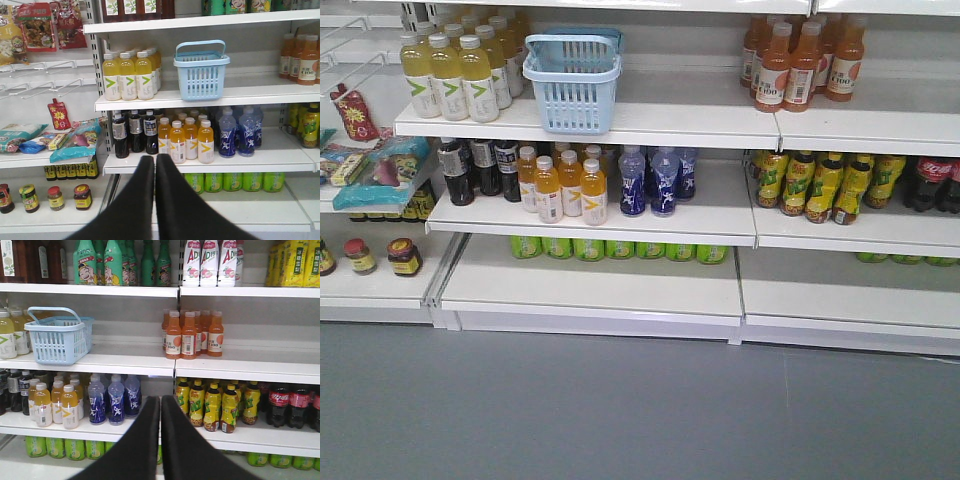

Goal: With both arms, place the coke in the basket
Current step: 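Drive the base toward the shelf holding the light-blue basket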

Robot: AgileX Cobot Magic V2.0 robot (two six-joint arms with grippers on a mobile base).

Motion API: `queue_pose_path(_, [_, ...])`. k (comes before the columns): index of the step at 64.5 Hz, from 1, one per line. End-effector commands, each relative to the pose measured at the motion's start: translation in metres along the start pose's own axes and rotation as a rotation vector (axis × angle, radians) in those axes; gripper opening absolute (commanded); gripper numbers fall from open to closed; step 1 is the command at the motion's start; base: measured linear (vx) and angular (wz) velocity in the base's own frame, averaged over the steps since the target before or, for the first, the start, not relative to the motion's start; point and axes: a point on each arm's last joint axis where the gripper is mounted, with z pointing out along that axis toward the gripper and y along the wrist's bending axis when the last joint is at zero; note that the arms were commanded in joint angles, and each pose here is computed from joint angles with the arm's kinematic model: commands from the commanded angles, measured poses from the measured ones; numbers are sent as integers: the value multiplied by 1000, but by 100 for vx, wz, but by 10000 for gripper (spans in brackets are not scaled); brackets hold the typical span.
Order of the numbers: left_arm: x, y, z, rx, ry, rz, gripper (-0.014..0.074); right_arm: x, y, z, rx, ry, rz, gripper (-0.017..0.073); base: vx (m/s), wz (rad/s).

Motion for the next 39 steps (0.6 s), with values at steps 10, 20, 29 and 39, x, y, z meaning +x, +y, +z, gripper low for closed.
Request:
queue_pose_path(10, [-5, -1, -1, 19, -76, -22, -8, -2, 0, -1, -1, -71, -11, -5, 17, 1])
queue_pose_path(20, [-5, -1, -1, 19, -76, -22, -8, -2, 0, -1, -1, -71, -11, -5, 18, 1])
queue_pose_path(29, [-5, -1, -1, 19, -76, -22, -8, -2, 0, -1, -1, -71, -11, -5, 17, 1])
queue_pose_path(39, [-5, -1, -1, 19, -76, -22, -8, -2, 0, -1, -1, -71, -11, -5, 17, 0])
